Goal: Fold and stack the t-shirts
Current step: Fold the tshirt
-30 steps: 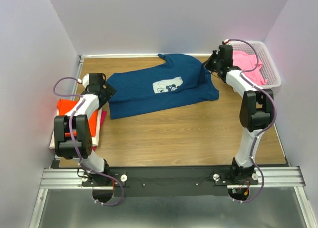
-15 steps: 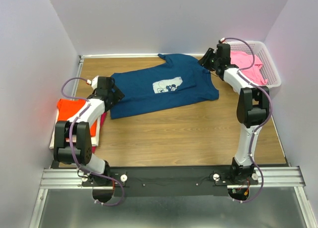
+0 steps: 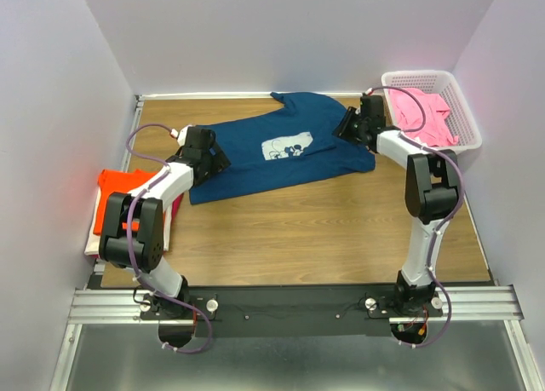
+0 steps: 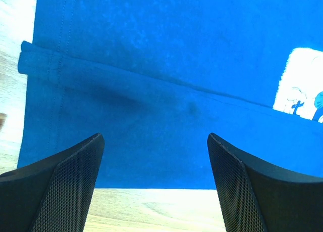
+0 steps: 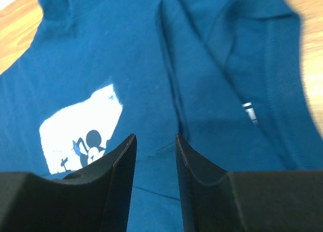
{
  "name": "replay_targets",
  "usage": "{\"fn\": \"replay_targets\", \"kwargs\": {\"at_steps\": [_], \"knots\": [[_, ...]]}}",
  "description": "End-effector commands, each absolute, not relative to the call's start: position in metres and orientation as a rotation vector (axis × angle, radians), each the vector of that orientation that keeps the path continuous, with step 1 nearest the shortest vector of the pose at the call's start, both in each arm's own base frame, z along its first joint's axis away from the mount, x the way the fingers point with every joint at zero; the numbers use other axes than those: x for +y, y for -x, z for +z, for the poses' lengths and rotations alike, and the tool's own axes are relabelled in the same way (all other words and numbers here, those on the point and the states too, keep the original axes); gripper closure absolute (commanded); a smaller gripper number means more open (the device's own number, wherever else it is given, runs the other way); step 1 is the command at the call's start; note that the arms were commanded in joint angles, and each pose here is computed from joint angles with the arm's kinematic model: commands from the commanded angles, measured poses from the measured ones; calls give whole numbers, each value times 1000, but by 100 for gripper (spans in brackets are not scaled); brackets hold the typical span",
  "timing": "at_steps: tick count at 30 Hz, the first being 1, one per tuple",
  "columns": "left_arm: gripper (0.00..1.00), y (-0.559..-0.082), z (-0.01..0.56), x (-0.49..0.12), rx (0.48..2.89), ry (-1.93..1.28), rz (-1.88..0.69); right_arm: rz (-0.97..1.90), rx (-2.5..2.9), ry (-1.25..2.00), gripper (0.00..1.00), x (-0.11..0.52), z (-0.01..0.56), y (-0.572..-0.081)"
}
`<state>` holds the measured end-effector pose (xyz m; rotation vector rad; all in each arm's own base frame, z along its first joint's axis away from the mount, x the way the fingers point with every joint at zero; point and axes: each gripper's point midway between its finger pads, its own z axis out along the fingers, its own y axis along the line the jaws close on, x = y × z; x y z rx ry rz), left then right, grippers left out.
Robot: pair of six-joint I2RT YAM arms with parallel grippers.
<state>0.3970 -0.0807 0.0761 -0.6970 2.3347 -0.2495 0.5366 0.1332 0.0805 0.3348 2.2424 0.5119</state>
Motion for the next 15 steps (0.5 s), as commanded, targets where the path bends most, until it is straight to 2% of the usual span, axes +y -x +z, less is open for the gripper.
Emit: {"fn": "replay_targets", "kwargs": {"at_steps": [1,15], "knots": [[10,-400,81,-88,2328,659,-284,503,2262,-321,57,144,69,-536],[10,-399,108,-87,2293,621,-294,411,2298,-403,57,143,37,-536]]}}
